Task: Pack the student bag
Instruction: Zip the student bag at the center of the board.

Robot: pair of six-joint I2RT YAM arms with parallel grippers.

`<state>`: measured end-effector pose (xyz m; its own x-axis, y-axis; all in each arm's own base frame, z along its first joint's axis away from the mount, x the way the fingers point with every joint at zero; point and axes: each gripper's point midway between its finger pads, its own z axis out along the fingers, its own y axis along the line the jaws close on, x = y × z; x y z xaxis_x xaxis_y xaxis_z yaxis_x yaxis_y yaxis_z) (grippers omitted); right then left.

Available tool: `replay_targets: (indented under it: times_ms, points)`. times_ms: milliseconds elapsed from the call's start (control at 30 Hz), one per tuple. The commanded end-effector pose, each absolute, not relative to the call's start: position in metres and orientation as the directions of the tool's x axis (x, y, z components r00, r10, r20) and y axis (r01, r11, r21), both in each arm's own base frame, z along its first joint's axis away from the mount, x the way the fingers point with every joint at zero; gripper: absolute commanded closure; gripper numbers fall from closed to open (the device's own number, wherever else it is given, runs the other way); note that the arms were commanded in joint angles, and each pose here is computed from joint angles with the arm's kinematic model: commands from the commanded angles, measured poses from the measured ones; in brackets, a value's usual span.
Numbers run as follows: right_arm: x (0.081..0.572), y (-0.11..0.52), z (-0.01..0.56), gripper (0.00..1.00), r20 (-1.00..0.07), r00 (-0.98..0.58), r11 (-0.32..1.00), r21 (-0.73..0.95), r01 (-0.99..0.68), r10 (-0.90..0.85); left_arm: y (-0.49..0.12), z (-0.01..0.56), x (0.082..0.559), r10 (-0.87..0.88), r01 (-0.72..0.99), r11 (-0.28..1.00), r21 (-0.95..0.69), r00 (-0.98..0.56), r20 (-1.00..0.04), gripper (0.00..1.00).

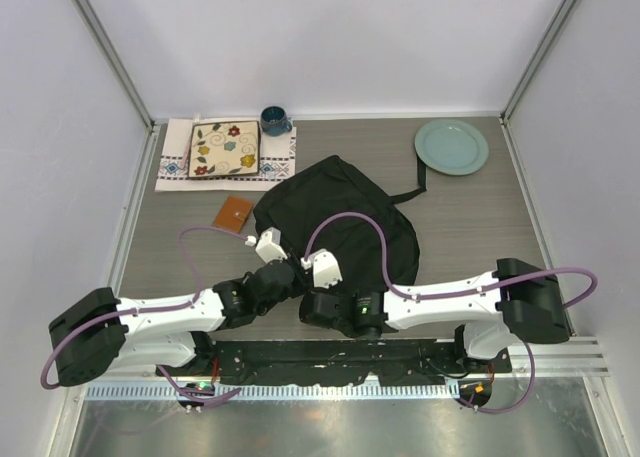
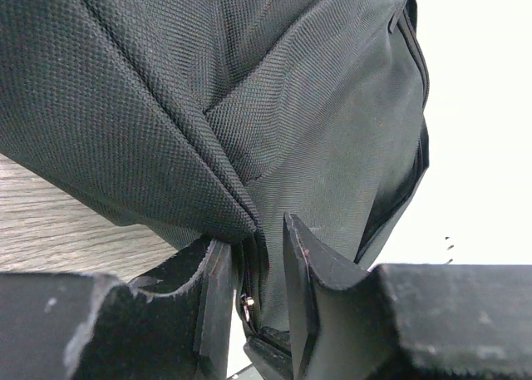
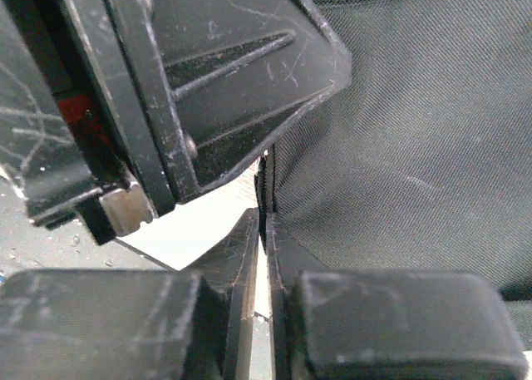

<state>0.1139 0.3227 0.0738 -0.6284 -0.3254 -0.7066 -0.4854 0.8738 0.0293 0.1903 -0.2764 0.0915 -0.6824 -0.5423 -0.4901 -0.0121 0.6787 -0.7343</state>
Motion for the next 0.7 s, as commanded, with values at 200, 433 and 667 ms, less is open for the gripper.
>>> replay_targets:
  times_ms: [200, 433, 667]
  points:
    - [0.113, 0.331, 0.088, 0.73, -0.731, -0.593, 0.894, -0.053, -0.444, -0.338, -0.287, 0.118, 0.201, -0.587, 0.029, 0.622, -0.782, -0.643, -0.492, 0.68]
    - [0.109, 0.331, 0.088, 0.96, -0.722, -0.597, 0.896, -0.071, -0.439, -0.35, -0.287, 0.118, 0.201, -0.587, 0.03, 0.622, -0.782, -0.643, -0.492, 0.68]
    - [0.086, 0.341, 0.104, 0.99, -0.696, -0.686, 0.876, 0.179, -0.448, -0.209, -0.285, 0.115, 0.201, -0.585, 0.025, 0.632, -0.775, -0.641, -0.497, 0.68]
